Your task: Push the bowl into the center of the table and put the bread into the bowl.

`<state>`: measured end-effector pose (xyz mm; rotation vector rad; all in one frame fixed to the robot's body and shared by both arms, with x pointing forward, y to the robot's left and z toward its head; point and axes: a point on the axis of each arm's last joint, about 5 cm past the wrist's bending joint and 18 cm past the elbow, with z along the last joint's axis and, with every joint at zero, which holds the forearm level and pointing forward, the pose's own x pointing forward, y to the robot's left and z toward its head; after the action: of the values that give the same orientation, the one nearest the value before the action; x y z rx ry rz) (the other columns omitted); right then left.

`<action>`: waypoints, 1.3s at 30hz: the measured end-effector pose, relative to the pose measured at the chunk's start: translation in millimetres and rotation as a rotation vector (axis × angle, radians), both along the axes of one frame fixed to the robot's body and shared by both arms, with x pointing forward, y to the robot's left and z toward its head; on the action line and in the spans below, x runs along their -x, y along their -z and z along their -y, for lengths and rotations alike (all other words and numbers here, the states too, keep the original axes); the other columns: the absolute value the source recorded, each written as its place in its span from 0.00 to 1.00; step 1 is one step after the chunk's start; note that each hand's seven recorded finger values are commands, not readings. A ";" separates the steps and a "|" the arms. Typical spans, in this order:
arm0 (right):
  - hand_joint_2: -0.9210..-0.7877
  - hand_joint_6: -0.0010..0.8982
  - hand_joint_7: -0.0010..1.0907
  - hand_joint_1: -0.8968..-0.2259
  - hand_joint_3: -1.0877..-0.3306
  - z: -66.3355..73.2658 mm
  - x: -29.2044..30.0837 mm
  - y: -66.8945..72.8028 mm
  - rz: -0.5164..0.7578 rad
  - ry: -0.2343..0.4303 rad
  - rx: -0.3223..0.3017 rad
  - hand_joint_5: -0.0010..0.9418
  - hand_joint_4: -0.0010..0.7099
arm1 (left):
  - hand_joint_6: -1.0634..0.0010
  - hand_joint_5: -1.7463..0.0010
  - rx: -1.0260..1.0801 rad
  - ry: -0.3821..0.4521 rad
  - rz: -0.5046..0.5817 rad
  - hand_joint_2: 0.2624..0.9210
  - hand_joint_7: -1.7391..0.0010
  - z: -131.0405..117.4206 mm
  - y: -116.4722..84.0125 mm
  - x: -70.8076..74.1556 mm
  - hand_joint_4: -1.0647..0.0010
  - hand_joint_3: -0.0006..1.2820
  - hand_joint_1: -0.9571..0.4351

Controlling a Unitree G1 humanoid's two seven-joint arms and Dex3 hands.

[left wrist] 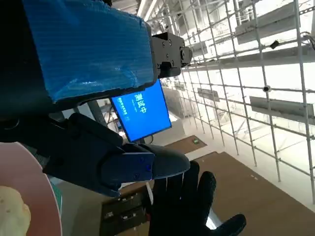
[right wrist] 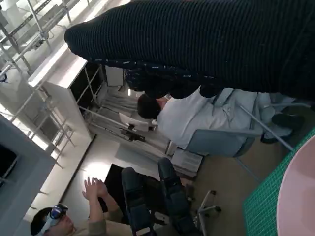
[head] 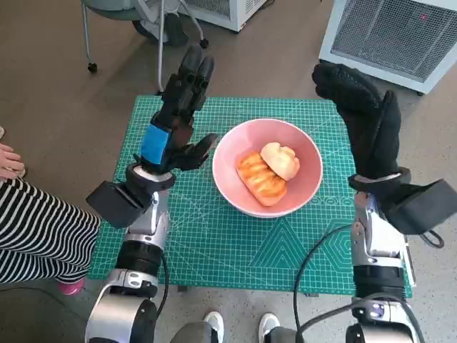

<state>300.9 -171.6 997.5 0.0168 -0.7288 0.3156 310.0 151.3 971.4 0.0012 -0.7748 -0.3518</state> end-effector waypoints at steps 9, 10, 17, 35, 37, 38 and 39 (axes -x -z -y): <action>0.00 0.07 0.37 0.28 0.51 -1.2 0.1 0.5 0.002 -0.005 -0.017 0.00 0.21 | 1.00 1.00 -0.002 0.001 -0.002 1.00 0.98 0.0 -0.5 -0.4 1.00 0.34 0.16; 0.00 0.07 0.37 0.28 0.51 -1.1 0.1 0.4 0.003 -0.005 -0.017 0.00 0.22 | 1.00 1.00 -0.002 0.001 -0.002 1.00 0.98 0.0 -0.5 -0.4 1.00 0.34 0.16; 0.00 0.07 0.38 0.27 0.52 -0.4 0.2 0.3 0.005 -0.003 -0.023 0.00 0.22 | 0.99 1.00 -0.003 0.003 -0.005 1.00 0.97 -0.1 -0.4 -0.5 1.00 0.33 0.16; 0.00 0.08 0.38 0.26 0.52 0.5 0.4 -0.1 0.010 -0.006 -0.022 0.00 0.22 | 0.98 1.00 -0.011 0.023 -0.017 1.00 0.97 -1.5 -1.0 -1.1 1.00 0.31 0.17; 0.00 0.08 0.38 0.26 0.52 0.5 0.4 -0.3 0.010 -0.006 -0.022 0.00 0.22 | 0.98 1.00 -0.010 0.026 -0.014 1.00 0.97 -1.8 -2.0 -1.1 0.99 0.30 0.17; 0.00 0.08 0.38 0.26 0.52 0.6 0.5 -0.3 0.011 -0.006 -0.022 0.00 0.22 | 0.98 1.00 -0.009 0.027 -0.012 1.00 0.97 -1.9 -2.5 -1.1 0.99 0.30 0.17; 0.00 0.08 0.38 0.26 0.52 0.6 0.5 -0.4 0.011 -0.005 -0.022 0.00 0.22 | 0.98 1.00 -0.007 0.029 -0.009 1.00 0.96 -2.0 -2.9 -1.1 0.99 0.30 0.18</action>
<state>300.4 -172.2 998.0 0.0381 -0.7434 0.3129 311.1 153.4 974.3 -0.0056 -0.7649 -0.3818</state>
